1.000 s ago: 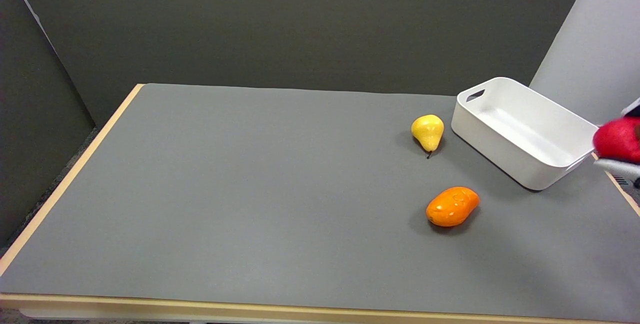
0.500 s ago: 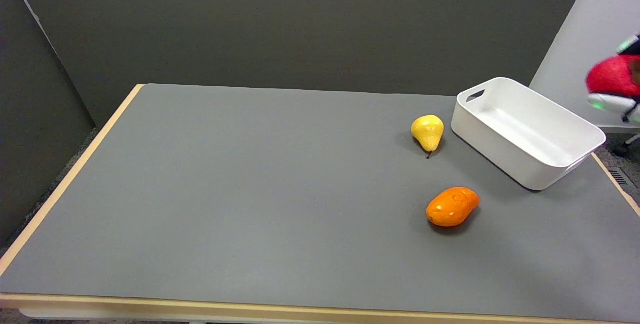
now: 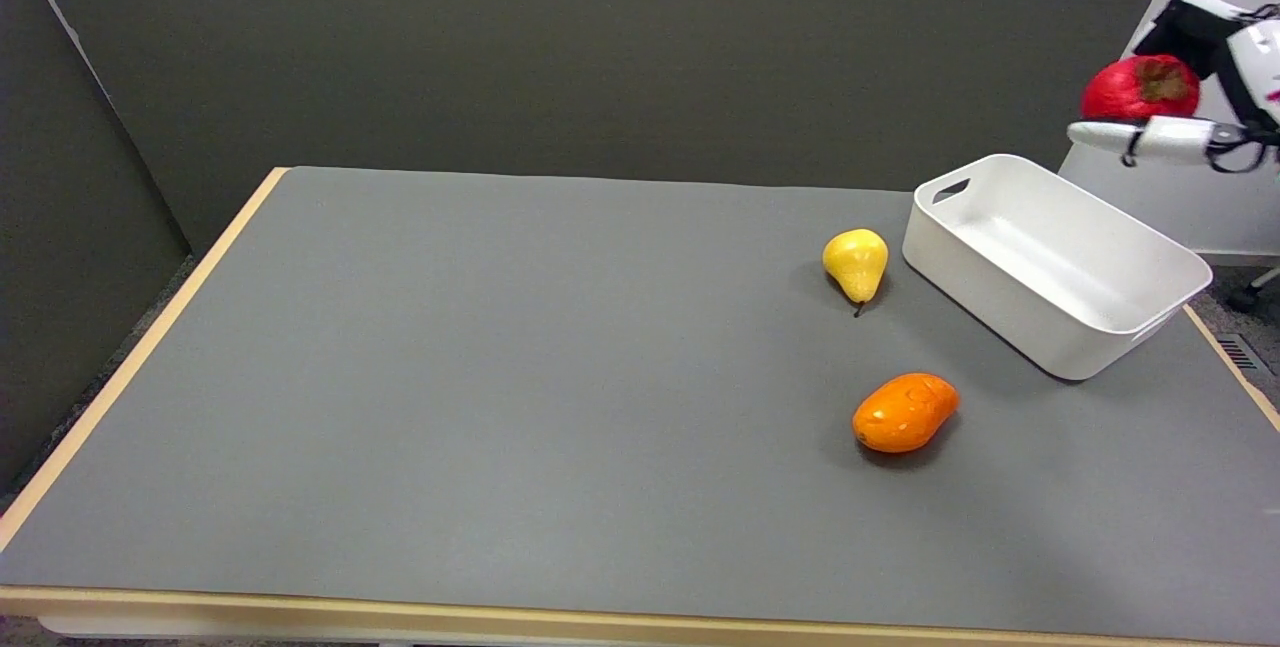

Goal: Pick up tomato.

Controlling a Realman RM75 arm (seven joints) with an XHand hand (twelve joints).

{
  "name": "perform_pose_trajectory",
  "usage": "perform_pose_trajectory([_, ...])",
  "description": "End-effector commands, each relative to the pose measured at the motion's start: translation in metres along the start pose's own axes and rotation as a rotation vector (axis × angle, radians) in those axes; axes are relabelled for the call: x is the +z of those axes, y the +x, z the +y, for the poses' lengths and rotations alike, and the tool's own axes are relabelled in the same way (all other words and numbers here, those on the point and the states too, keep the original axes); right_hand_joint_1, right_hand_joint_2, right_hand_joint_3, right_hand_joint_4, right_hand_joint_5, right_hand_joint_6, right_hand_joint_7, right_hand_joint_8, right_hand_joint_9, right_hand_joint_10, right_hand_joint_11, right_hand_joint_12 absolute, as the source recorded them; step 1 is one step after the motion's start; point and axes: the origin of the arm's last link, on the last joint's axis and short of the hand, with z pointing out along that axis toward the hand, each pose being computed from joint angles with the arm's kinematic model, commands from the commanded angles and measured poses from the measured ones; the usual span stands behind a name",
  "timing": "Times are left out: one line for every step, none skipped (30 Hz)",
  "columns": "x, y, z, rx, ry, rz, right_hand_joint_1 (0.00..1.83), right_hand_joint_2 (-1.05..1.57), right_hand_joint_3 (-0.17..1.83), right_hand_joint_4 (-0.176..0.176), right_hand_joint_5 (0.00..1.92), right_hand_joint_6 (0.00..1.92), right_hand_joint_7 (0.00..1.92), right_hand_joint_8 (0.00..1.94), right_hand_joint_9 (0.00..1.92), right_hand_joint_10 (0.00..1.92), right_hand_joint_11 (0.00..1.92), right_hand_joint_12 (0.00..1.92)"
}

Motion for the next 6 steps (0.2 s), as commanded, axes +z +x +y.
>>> perform_pose_trajectory([0.062, -0.07, -0.025, -0.018, -0.168, -0.118, 1.33, 1.11, 0.25, -0.137, 0.62, 1.56, 0.86, 1.28, 0.72, 1.44, 0.69, 1.69])
perform_pose_trajectory([0.063, -0.072, -0.025, -0.017, -0.168, -0.122, 1.33, 1.11, 0.25, -0.136, 0.62, 1.56, 0.86, 1.28, 0.72, 1.44, 0.69, 1.69])
perform_pose_trajectory([0.063, -0.076, -0.025, -0.017, -0.171, -0.13, 1.33, 1.11, 0.25, -0.136, 0.62, 1.56, 0.86, 1.28, 0.72, 1.44, 0.69, 1.69])
perform_pose_trajectory([0.061, -0.081, -0.023, -0.024, -0.181, -0.142, 1.33, 1.11, 0.25, -0.136, 0.62, 1.56, 0.86, 1.28, 0.72, 1.44, 0.69, 1.69])
perform_pose_trajectory([0.06, -0.083, -0.021, -0.028, -0.188, -0.147, 1.33, 1.11, 0.25, -0.137, 0.62, 1.56, 0.86, 1.28, 0.72, 1.44, 0.69, 1.69])
perform_pose_trajectory([0.058, -0.086, -0.017, -0.027, -0.208, -0.153, 1.34, 1.11, 0.24, -0.139, 0.61, 1.55, 0.85, 1.28, 0.74, 1.44, 0.69, 1.69])
